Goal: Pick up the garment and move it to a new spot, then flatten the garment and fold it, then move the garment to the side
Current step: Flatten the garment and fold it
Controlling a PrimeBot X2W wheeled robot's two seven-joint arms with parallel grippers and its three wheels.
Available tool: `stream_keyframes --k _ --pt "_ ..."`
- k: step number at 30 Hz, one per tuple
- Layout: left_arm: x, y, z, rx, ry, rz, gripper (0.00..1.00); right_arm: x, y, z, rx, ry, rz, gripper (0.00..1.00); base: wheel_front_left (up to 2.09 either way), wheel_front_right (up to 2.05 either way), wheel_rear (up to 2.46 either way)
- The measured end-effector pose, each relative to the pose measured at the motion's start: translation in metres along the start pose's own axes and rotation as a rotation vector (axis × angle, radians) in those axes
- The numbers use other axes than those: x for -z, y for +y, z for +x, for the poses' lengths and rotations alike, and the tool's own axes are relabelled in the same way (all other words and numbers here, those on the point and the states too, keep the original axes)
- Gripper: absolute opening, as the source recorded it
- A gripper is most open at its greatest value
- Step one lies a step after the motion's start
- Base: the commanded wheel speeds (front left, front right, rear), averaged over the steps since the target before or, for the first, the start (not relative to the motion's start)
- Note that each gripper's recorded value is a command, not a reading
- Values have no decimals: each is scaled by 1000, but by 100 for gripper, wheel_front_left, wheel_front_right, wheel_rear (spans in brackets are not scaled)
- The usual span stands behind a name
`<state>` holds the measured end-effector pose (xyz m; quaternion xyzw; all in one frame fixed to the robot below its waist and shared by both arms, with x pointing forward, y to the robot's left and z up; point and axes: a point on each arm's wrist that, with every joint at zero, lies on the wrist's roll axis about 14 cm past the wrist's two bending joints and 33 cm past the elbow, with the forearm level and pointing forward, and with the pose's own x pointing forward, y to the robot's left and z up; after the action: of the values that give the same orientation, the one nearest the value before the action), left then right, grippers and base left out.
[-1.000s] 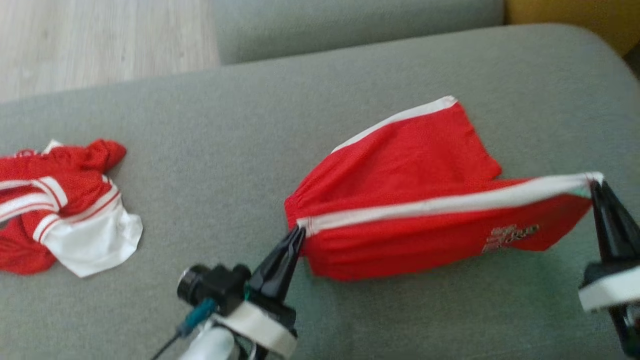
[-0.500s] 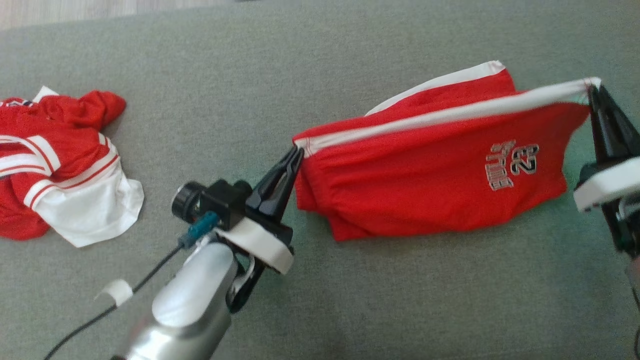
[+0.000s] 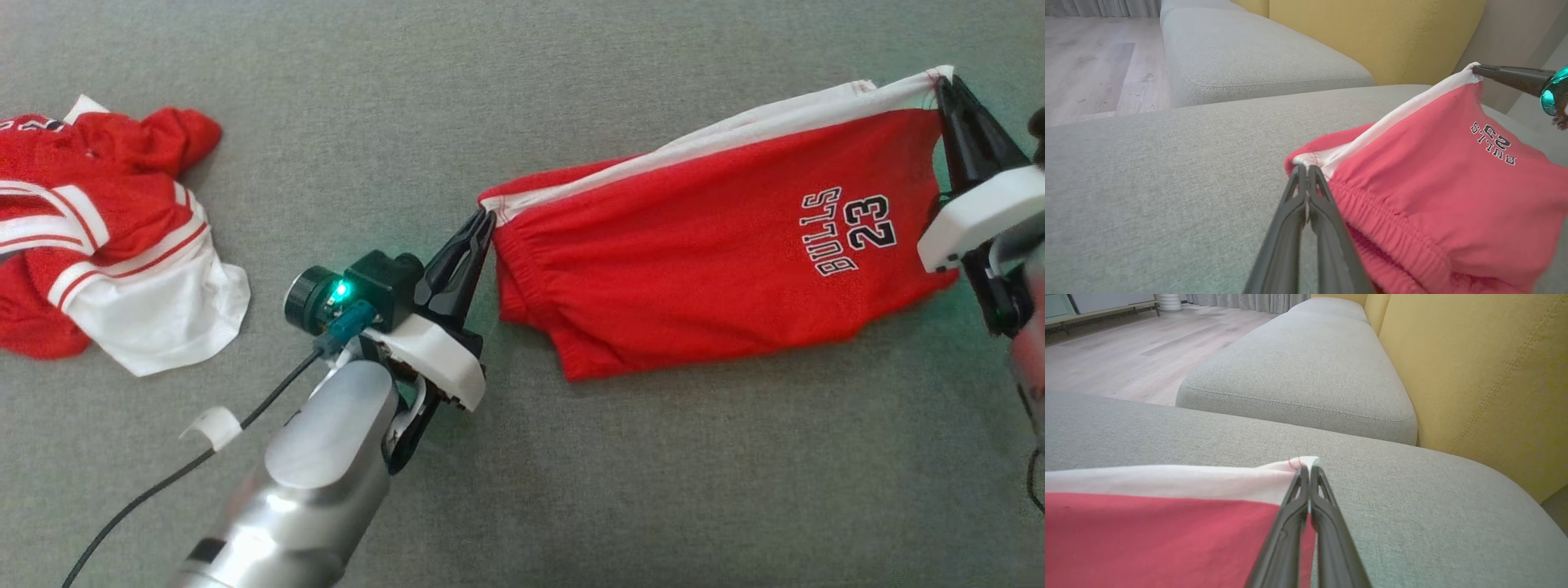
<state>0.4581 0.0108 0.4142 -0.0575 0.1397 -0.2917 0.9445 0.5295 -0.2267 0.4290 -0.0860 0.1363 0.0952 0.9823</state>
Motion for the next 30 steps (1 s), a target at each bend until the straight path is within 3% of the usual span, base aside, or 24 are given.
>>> stream_keyframes --k 1,2,3,4,5,6,7,14,21,22,30 --pt "-1 2 0 -8 -3 1 0 1 1 2 -4 3 0 12 0 0 0" --pt "0 4 0 -16 -1 4 0 1 2 4 -5 6 3 37 0 0 0" --pt "1 6 0 -21 3 5 0 1 2 6 -5 10 7 98 0 0 0" --pt "1 8 -1 -26 4 6 0 1 3 7 -5 7 9 100 0 0 0" --pt "2 8 -1 -29 4 4 31 0 2 7 -3 8 11 100 0 0 0" --pt "2 8 -2 -30 5 4 70 0 2 7 -1 7 11 100 0 0 0" --pt "0 8 -2 -32 -2 4 100 0 2 5 0 7 9 100 0 0 0" --pt "-14 4 -9 -58 -50 20 100 -26 8 -8 -2 -87 45 100 0 0 0" --pt "-42 -5 -46 -185 -197 58 100 40 18 -66 61 30 180 100 0 0 0" --pt "-45 -1 -65 -258 -234 36 100 48 23 -73 71 42 209 100 0 0 0" --pt "-43 7 -129 -438 -291 40 100 50 23 -64 106 52 232 100 0 0 0"
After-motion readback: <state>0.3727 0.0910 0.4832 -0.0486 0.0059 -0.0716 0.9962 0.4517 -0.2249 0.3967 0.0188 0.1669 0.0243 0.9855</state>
